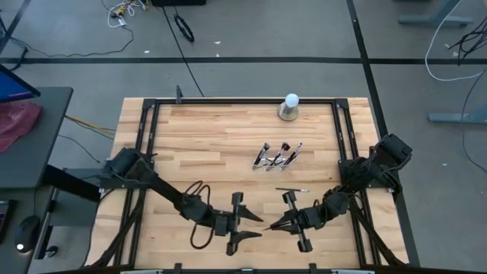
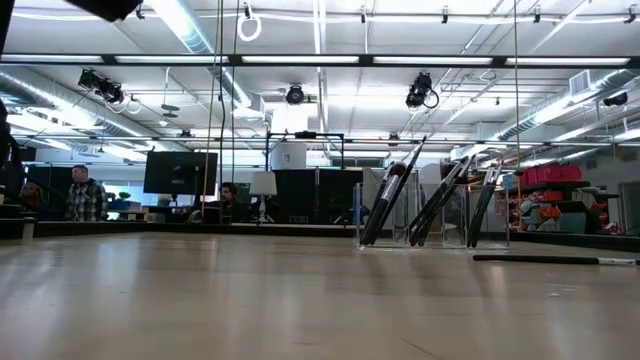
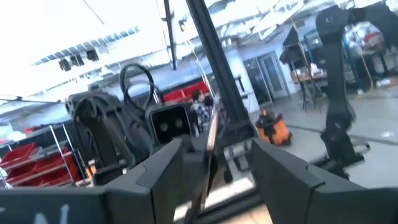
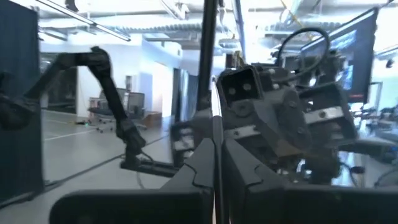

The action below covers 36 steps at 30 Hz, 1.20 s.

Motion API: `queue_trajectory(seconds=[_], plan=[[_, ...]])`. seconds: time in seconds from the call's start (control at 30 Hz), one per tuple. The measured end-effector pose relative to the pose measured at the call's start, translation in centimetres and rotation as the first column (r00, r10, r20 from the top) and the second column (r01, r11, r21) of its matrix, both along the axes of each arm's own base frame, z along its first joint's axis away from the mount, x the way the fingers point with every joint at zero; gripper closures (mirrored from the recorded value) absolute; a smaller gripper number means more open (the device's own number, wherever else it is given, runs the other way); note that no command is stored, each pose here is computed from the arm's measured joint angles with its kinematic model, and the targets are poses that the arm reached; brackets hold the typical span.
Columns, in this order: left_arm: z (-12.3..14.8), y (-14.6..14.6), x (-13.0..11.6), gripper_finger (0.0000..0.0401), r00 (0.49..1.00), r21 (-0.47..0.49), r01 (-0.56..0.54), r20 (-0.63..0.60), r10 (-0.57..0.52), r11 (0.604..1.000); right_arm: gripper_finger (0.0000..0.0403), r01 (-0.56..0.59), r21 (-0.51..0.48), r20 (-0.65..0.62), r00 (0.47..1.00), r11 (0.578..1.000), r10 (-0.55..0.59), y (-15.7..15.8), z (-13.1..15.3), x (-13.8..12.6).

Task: Put items in baskets/containers
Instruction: Put the black eyeshadow brush into the transparent organizer

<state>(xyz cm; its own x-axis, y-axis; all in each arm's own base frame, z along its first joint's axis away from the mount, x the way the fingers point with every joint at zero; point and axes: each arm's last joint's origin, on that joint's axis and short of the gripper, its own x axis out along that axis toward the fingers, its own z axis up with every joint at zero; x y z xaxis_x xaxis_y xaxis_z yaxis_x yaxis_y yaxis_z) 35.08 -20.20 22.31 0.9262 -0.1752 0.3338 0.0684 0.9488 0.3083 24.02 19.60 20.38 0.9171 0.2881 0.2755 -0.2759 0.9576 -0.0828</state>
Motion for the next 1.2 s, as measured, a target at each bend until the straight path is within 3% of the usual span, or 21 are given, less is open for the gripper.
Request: queue_trajectory(seconds=[0.27, 0.57, 0.73, 0.8, 0.93, 1.2], plan=[[1.5, -0.7, 1.2, 0.0251, 0.999, -0.018, -0.004, 0.031, 0.005, 1.0, 0.0392, 0.02, -0.024, 0.018, 1.0, 1.0, -0.02, 0.1, 0.3, 0.2], [1.5, -0.5, 1.6, 0.0379, 1.0, -0.034, 0.016, 0.015, -0.015, 0.999, 0.039, 0.022, -0.036, 0.004, 1.0, 0.999, -0.022, 0.1, 0.1, 0.2], [1.1, -0.5, 1.7, 0.0386, 0.998, -0.07, -0.005, -0.056, 0.001, 0.998, 0.0363, 0.069, -0.056, -0.087, 0.993, 0.996, -0.074, 0.2, -0.7, 0.4], [1.2, -0.6, 1.5, 0.0386, 0.992, -0.086, -0.06, -0.111, 0.051, 0.994, 0.034, 0.179, -0.099, -0.179, 0.965, 0.979, -0.194, 0.2, -1.5, 0.2], [1.3, -0.3, 1.1, 0.0386, 0.954, -0.103, -0.19, -0.255, 0.159, 0.976, 0.0283, 0.347, -0.201, -0.339, 0.853, 0.916, -0.397, -0.3, -2.3, -0.8], [-0.1, 2.3, 1.8, 0.0386, 0.856, -0.153, -0.282, -0.487, 0.176, 0.947, 0.0195, 0.331, -0.259, -0.546, 0.725, 0.908, -0.42, -0.2, -0.8, -0.1]])
